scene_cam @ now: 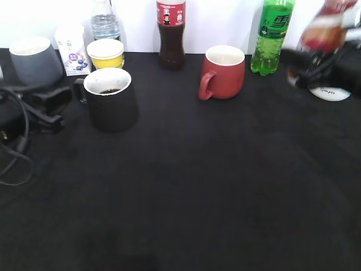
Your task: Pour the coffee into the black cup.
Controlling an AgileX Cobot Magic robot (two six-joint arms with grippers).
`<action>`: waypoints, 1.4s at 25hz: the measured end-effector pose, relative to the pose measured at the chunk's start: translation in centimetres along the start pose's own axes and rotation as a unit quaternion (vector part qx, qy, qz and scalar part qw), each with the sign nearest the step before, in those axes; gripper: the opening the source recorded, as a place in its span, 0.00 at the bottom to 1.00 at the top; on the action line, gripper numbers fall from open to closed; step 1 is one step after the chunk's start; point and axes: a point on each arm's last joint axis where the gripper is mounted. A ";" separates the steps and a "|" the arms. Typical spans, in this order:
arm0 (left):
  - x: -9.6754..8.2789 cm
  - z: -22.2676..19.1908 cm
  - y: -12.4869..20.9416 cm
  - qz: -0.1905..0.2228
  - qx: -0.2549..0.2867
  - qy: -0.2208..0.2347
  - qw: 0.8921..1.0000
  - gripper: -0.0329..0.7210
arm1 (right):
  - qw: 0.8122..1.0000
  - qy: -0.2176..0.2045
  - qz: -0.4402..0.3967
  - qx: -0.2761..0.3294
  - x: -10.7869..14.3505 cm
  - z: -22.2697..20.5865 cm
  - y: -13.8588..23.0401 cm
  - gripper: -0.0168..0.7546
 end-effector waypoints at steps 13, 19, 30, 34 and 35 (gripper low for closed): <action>-0.9 0.7 -1.2 -0.025 -0.016 0.043 0.999 0.46 | 0.998 0.057 0.000 0.026 -4.2 -5.4 9.2 0.71; -0.9 0.7 -1.3 -0.025 -0.017 0.043 0.999 0.45 | 0.998 0.059 0.000 0.034 -4.3 -5.4 9.3 0.71; -0.8 0.7 -0.7 -0.003 0.014 0.041 0.999 0.45 | 0.994 0.074 -0.026 0.081 -2.8 -1.4 9.2 0.87; -0.4 1.8 -0.9 0.015 0.087 0.015 0.996 0.46 | 0.989 0.092 -0.028 0.113 -2.1 0.8 8.4 0.87; -0.2 2.2 -1.2 0.030 0.112 0.001 0.993 0.46 | 0.986 0.100 -0.025 0.132 -2.0 1.4 8.0 0.86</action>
Point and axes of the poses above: a point on each arm's last joint axis where the gripper is mounted, z pointing back along that axis away from the gripper, x along the wrist's bending axis when the last joint is at zero, y = z × x, and after that the axes turned 8 degrees about -z, right-handed
